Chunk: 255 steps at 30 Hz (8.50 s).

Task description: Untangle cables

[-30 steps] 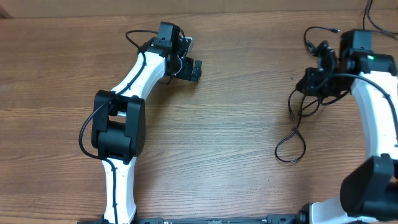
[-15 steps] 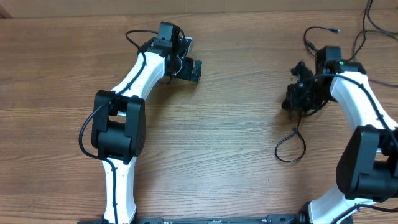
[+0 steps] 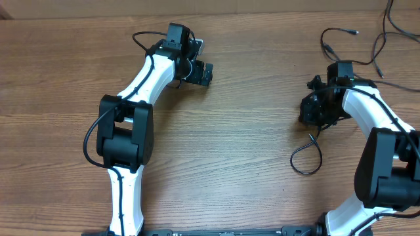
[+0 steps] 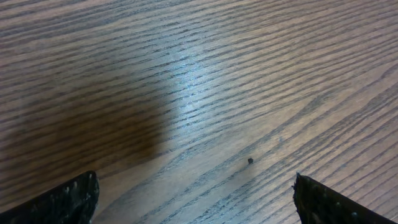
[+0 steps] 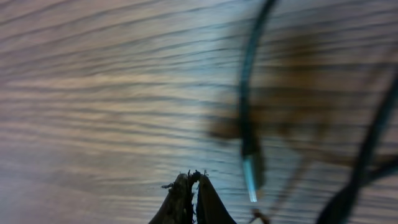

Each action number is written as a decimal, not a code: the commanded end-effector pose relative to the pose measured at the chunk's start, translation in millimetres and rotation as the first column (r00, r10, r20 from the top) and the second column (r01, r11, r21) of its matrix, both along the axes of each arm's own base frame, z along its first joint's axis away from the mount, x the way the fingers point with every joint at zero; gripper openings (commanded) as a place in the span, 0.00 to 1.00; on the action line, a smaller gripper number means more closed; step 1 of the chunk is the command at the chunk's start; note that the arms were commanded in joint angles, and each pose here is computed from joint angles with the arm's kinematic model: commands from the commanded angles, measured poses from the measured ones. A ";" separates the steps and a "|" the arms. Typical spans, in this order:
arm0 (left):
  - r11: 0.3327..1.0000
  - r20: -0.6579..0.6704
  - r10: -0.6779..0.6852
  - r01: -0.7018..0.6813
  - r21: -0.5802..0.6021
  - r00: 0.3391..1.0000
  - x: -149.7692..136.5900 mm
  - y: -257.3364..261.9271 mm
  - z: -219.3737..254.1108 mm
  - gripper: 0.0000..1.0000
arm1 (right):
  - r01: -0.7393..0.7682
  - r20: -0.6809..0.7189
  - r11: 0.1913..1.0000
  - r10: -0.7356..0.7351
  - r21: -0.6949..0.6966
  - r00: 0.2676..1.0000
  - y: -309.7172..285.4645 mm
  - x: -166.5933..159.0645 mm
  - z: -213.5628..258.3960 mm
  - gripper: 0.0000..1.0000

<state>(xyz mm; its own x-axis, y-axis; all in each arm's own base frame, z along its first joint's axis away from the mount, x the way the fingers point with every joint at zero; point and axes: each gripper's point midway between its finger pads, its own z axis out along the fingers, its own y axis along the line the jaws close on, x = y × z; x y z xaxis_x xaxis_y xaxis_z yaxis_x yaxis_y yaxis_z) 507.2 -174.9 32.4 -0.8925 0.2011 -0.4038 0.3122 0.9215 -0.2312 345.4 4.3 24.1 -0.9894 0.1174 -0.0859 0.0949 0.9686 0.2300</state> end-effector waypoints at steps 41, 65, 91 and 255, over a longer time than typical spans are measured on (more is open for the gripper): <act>1.000 0.028 0.011 -0.011 -0.009 1.000 6.7 -4.5 11.8 1.00 | 0.605 0.129 0.711 -0.604 -0.358 0.787 -209.5 -29.8 -2.4 0.04; 1.000 0.072 0.011 -0.010 -0.022 0.997 16.1 -7.1 16.9 1.00 | 0.412 0.238 0.908 -0.417 0.071 0.877 -168.6 49.5 114.1 0.04; 1.000 0.079 0.012 -0.010 -0.023 0.997 17.4 -7.4 17.7 1.00 | 0.208 -0.250 0.964 -0.245 -0.165 0.937 -48.2 -56.0 -1.4 0.04; 0.997 0.652 0.001 0.053 -0.063 0.758 -3.0 -0.9 292.6 1.00 | 0.020 0.437 0.998 0.010 -0.063 0.899 42.7 104.5 180.6 1.00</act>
